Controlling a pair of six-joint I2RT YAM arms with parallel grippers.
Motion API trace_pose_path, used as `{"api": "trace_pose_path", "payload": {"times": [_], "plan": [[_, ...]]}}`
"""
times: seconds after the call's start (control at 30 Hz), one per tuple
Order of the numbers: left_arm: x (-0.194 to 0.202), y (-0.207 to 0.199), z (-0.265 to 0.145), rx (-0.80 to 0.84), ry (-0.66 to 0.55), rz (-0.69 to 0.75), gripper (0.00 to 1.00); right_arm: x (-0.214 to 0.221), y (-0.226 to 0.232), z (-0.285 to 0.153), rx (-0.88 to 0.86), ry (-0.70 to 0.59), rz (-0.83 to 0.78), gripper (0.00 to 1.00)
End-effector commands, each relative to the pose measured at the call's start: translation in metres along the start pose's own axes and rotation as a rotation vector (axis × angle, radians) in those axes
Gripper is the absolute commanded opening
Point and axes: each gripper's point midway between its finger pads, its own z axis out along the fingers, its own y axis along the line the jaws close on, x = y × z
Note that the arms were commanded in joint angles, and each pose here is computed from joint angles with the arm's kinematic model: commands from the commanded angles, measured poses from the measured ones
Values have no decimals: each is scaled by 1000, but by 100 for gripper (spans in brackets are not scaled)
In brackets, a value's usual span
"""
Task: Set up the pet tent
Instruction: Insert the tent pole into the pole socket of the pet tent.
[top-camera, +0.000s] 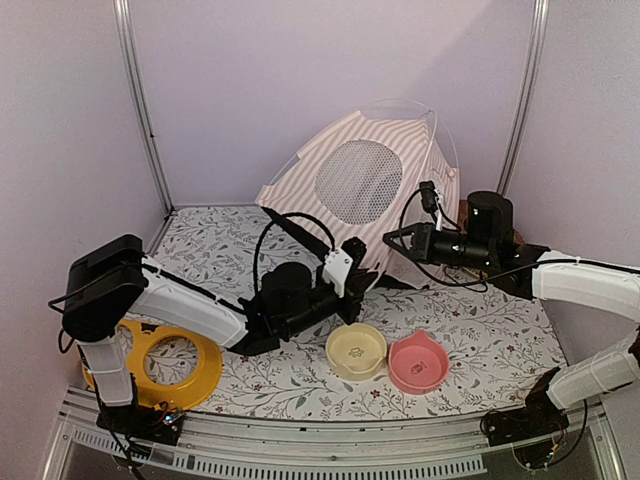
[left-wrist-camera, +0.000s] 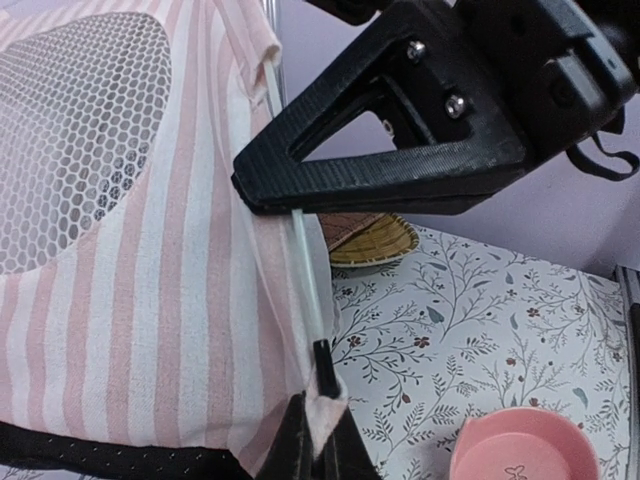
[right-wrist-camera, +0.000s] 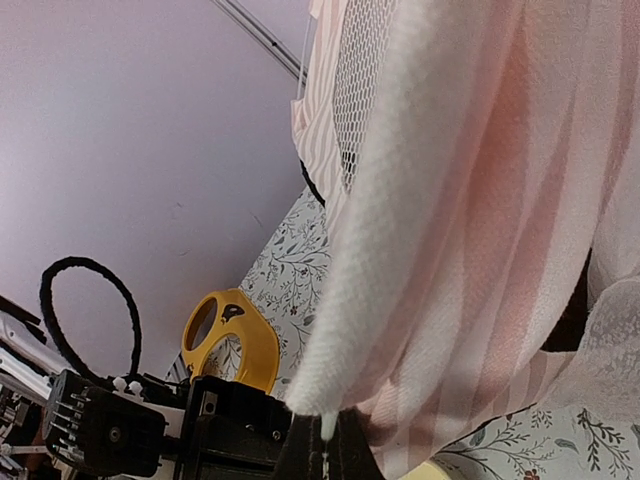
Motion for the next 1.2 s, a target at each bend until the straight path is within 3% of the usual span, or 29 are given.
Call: {"api": "trace_pose_path", "payload": {"times": [0.0,0.23,0.53,0.83,1.17], "plan": [[28,-17,-6,30,88,77,0,-52,-4,-4,44,-181,-58,0],[25,-24,1,51,90,103,0,-34,15,12,-34,-126,-64,0],[41,-17,4,24,139,99,0,-44,44,-1,-152,-147,-54,0],[33,-12,-7,8,109,110,0,-53,-14,-13,89,-166,-29,0],[29,-17,-3,39,103,117,0,-53,-7,-5,44,-149,-44,0]]}}
